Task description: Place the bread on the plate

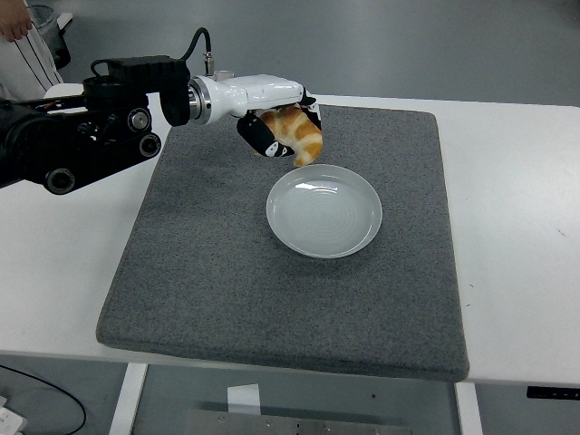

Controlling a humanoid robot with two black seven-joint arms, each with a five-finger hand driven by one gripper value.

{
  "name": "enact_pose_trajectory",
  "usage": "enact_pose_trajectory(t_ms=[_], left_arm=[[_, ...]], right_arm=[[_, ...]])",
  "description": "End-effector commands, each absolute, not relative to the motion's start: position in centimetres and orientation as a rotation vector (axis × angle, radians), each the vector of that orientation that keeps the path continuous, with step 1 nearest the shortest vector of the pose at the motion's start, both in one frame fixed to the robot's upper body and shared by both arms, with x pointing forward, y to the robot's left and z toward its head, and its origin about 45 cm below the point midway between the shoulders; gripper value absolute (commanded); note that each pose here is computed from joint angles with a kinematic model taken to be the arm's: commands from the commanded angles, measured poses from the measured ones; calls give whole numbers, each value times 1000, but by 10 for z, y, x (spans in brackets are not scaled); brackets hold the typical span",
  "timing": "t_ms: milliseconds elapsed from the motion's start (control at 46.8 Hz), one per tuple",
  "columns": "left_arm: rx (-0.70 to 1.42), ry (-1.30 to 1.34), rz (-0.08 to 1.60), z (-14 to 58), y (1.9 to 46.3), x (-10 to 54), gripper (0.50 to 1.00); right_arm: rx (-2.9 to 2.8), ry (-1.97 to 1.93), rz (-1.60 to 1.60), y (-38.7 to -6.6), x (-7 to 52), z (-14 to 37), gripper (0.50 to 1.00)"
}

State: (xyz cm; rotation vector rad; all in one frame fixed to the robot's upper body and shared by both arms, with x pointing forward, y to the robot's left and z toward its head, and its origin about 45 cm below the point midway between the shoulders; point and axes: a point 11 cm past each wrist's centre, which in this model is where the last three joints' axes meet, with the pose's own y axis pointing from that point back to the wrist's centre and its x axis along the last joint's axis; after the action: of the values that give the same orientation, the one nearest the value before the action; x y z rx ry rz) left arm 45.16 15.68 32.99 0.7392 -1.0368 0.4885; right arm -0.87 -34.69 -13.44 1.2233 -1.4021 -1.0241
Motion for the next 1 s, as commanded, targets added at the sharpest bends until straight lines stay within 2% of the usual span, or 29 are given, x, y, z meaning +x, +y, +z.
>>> enact_pose_trajectory(t_ms=[0,363,577,983], left_arm=[[736,-1043,481,334,154,452,500],[727,-1050,463,343,145,452,500],[682,-1035,440,342,122,449,500],[712,-969,419,297,110,448,500]], right_arm=[[1223,-1403,-1025,-347,-9,-134,932],[1223,-1402,-1024,-347,-9,-134,932],[1223,-1403,-1025,-347,-9,-134,932],[1223,-1403,-1025,-347,-9,-134,932]])
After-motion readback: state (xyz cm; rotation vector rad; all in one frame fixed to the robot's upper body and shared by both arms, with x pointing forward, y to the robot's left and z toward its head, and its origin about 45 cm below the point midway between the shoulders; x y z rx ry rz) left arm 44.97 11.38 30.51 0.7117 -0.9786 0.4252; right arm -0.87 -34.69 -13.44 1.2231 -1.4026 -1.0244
